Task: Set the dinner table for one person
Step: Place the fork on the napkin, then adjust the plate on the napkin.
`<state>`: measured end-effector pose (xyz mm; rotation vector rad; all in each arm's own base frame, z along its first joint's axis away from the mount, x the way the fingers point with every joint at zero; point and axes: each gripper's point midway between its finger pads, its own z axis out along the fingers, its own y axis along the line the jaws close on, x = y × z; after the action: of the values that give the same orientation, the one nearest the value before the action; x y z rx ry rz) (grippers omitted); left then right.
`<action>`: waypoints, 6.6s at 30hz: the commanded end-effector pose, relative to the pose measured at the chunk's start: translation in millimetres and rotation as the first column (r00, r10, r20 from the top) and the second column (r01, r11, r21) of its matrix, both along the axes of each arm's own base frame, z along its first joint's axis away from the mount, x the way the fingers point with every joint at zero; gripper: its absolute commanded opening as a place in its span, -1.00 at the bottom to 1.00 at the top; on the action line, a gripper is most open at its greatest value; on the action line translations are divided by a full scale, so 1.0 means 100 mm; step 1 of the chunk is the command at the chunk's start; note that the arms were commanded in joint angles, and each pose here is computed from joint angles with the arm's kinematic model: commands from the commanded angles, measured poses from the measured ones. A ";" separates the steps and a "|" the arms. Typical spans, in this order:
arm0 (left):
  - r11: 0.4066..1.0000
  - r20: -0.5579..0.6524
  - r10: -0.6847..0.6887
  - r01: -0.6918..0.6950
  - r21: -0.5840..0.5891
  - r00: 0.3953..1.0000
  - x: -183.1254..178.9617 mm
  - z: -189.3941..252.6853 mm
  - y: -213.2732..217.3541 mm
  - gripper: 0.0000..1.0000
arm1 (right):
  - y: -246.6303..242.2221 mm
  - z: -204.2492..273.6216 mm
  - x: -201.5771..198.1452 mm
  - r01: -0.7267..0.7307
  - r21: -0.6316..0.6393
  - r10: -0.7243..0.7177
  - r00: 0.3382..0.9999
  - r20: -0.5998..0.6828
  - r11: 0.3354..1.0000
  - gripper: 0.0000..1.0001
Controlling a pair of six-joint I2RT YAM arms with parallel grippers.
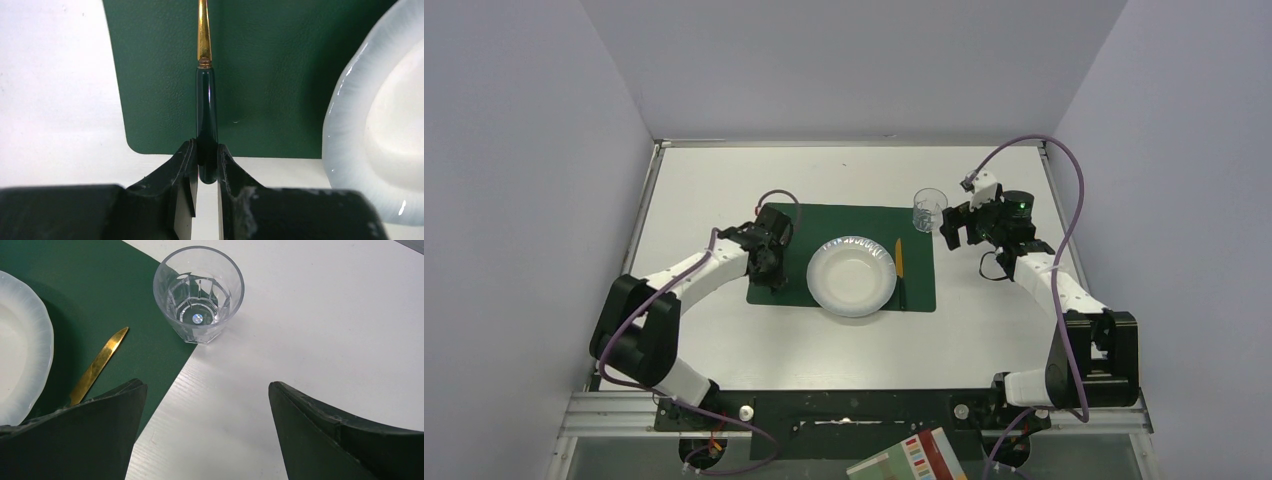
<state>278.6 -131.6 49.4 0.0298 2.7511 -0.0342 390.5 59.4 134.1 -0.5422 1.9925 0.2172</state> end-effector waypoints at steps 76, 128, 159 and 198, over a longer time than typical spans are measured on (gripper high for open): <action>0.994 0.109 0.107 -0.105 -0.024 0.988 0.10 -0.08 -0.27 -0.08 | -0.04 0.11 0.08 0.001 0.023 -0.003 0.999 0.053 1.000 0.95; 0.996 0.084 0.066 -0.070 0.045 0.994 0.14 -0.19 -0.36 -1.00 | -0.05 0.09 0.07 -0.006 0.023 0.005 0.999 0.050 1.000 0.95; 0.998 0.106 0.046 -0.050 0.035 0.993 0.16 -0.11 -0.41 -0.63 | -0.04 0.07 0.07 -0.009 0.022 0.008 0.999 0.047 1.000 0.95; 0.563 0.191 -0.332 0.357 -0.745 0.924 0.34 0.50 -1.01 -0.16 | 1.79 0.28 -1.05 -0.424 0.554 0.650 0.695 -0.308 0.716 0.84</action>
<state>332.7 -206.8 81.0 0.0760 2.5101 -1.1170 327.5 208.0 171.2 -0.7117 2.0836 1.1674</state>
